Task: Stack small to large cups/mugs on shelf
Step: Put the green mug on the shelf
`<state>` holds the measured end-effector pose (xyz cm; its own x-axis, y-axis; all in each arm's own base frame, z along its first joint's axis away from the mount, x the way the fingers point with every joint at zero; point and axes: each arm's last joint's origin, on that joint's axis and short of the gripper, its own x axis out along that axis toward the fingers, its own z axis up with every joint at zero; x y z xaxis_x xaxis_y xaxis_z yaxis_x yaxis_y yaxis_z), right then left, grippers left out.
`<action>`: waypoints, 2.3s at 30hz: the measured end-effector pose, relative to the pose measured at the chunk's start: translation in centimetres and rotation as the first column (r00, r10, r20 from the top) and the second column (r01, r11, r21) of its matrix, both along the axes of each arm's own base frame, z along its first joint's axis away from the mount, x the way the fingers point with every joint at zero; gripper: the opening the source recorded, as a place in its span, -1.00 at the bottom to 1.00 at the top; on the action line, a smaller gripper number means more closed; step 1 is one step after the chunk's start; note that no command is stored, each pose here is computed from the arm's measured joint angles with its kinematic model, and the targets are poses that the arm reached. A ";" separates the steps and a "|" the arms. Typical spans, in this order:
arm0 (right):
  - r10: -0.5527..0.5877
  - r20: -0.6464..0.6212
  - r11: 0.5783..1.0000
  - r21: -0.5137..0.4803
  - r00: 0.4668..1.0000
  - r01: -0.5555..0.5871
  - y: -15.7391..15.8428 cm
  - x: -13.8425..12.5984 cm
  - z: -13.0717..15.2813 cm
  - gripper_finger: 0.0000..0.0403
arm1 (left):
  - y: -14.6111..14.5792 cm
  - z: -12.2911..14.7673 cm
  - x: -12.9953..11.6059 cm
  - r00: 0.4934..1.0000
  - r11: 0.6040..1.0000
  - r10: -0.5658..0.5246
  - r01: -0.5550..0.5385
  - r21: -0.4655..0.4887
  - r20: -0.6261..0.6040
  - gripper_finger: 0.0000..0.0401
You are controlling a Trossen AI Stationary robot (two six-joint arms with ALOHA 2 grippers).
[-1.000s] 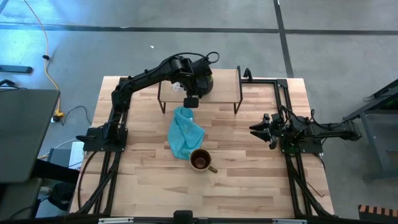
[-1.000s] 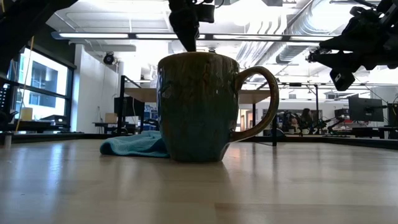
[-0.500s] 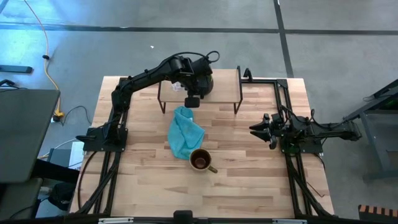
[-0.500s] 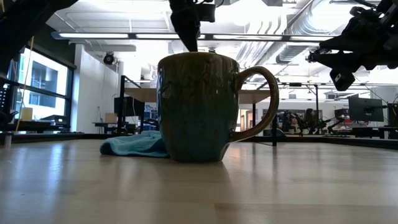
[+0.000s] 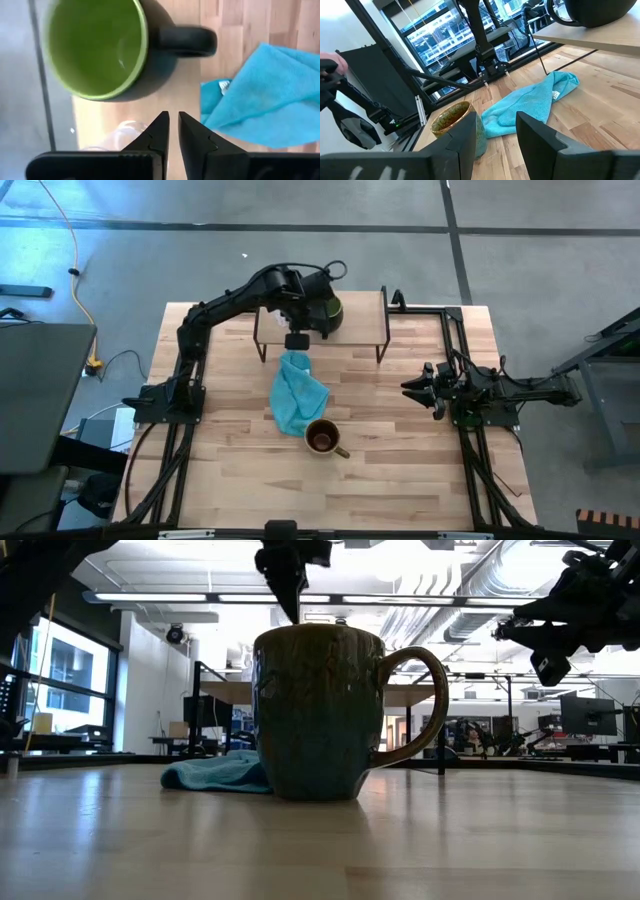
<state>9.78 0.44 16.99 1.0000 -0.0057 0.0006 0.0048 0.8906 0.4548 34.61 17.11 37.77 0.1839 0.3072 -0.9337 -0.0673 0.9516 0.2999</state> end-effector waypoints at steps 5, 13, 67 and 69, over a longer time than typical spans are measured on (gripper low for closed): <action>0.000 0.001 1.000 0.000 1.000 0.000 0.0 0.0 0.0 -0.36 | -0.3 1.3 -0.5 0.996 0.996 -0.078 0.076 0.043 0.034 -0.79; -0.001 0.001 1.000 0.002 1.000 0.001 0.0 0.0 0.0 -0.36 | -0.1 1.3 -0.6 0.999 0.995 -0.043 0.041 0.095 0.020 -0.64; 0.049 0.056 0.999 -0.015 0.997 -0.048 0.2 0.1 0.6 -0.36 | -23.5 14.0 -12.9 0.715 0.997 0.063 -0.073 -0.015 0.696 -0.49; 0.049 0.055 0.999 -0.003 0.997 -0.049 0.2 0.1 0.6 -0.36 | -24.6 14.4 -14.3 0.670 0.995 0.064 -0.104 0.008 0.740 -0.49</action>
<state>9.89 0.59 17.55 0.9975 0.0438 0.0555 -0.0642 0.8897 0.4520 20.33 -7.48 52.21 0.7777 0.3941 -0.4898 -0.3645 0.9175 0.1594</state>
